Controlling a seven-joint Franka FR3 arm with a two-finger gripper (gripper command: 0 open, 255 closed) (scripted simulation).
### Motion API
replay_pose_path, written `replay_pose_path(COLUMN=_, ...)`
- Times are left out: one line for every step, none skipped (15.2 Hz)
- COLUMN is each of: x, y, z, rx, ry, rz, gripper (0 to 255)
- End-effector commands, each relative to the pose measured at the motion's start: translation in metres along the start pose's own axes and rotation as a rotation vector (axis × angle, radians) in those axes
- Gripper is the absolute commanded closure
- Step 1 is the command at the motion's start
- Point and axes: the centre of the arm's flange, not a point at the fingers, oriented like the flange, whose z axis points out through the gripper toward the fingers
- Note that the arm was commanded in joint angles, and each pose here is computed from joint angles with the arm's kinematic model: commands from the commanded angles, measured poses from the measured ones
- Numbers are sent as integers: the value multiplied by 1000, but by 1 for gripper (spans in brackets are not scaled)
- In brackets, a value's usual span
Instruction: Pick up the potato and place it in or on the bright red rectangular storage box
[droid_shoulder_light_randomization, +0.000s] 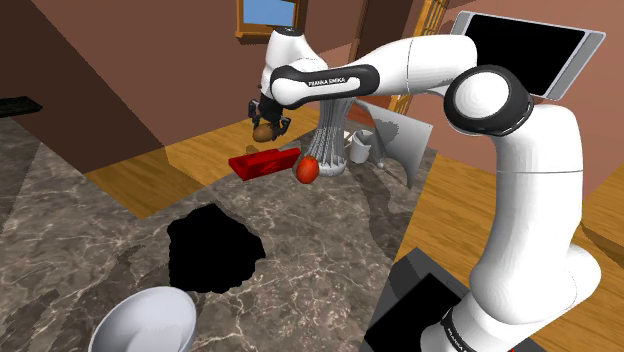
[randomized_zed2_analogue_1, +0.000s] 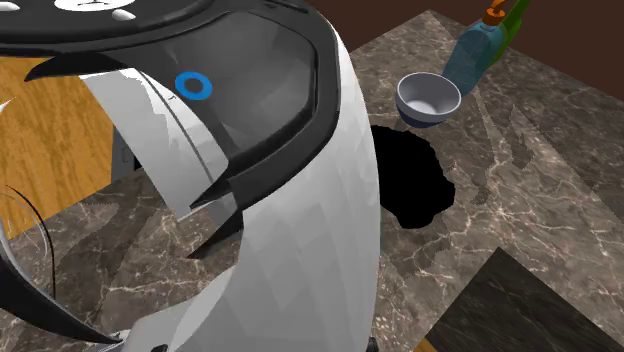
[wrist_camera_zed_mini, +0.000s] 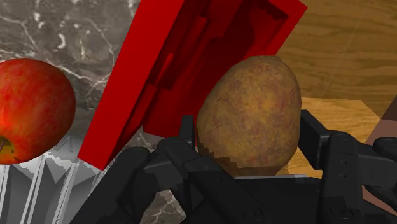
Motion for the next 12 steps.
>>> replay_pose_path(x=-3, y=3, z=9, rx=1, ry=0, rz=0, gripper=255)
replay_pose_path(x=-4, y=4, z=14, rx=1, ry=0, rz=0, gripper=255)
replay_pose_path(x=-4, y=5, z=17, rx=1, ry=0, rz=0, gripper=255)
replay_pose_path(x=-4, y=5, z=17, rx=1, ry=0, rz=0, gripper=255)
replay_pose_path(x=-4, y=5, z=17, rx=1, ry=0, rz=0, gripper=255)
replay_pose_path(x=-4, y=5, z=17, rx=1, ry=0, rz=0, gripper=255)
replay_pose_path(x=-4, y=5, z=17, rx=1, ry=0, rz=0, gripper=255)
replay_pose_path(x=-4, y=5, z=17, rx=1, ry=0, rz=0, gripper=255)
replay_pose_path(x=-4, y=5, z=17, rx=1, ry=0, rz=0, gripper=255)
replay_pose_path(x=-4, y=5, z=17, rx=1, ry=0, rz=0, gripper=255)
replay_pose_path(x=-4, y=5, z=17, rx=1, ry=0, rz=0, gripper=255)
replay_pose_path(x=-4, y=5, z=17, rx=1, ry=0, rz=0, gripper=0)
